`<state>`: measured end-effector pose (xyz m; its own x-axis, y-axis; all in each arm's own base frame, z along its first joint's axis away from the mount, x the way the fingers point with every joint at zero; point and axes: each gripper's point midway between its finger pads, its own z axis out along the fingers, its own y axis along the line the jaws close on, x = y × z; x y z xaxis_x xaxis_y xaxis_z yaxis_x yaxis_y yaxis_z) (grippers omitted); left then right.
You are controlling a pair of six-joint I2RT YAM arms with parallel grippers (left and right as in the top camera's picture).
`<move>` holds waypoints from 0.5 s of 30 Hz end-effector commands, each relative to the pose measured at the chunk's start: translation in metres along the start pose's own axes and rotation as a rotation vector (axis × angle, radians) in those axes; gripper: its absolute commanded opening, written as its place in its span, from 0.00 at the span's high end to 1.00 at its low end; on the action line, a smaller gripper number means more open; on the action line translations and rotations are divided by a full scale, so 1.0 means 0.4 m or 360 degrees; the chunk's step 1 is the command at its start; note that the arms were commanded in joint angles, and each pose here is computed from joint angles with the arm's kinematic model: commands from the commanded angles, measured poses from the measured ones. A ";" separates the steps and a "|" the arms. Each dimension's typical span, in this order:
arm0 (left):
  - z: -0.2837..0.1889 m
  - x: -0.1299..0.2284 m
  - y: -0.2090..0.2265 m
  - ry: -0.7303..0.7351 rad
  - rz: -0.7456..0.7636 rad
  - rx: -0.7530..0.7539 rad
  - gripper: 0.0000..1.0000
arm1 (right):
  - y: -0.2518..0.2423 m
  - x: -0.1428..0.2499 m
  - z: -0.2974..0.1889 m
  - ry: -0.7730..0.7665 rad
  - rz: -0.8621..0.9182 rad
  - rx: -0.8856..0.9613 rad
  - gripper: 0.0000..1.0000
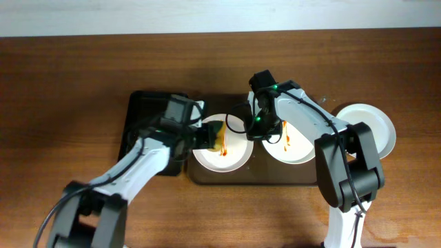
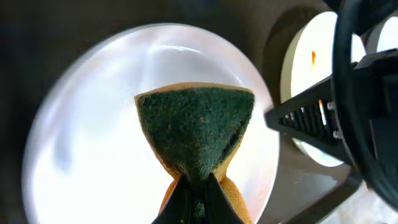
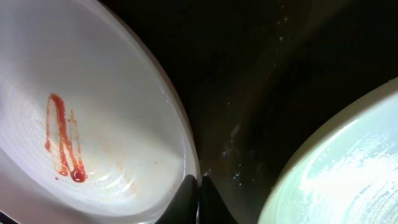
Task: Clean dirty plates on tray and stack at the side
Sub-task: 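Scrub the back-left plate with the sponge in the left gripper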
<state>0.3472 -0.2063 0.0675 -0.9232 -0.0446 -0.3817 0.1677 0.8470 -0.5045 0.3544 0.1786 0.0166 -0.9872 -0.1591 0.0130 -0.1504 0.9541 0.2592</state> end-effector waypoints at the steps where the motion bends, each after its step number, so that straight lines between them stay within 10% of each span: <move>1: 0.052 0.031 -0.057 0.0091 -0.0078 0.0170 1.00 | -0.001 0.013 0.014 0.0034 -0.0004 0.0008 0.96; 15: 0.161 0.101 0.017 0.0178 -0.0102 -0.0087 1.00 | -0.002 0.020 0.014 0.0052 0.0000 0.0013 0.96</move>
<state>0.3243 -0.2568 0.0167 -0.9679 0.0033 -0.2512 0.1509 0.8070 -0.5709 0.3533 0.1782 0.0165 -0.9870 -0.1595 0.0178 -0.1495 0.9543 0.2586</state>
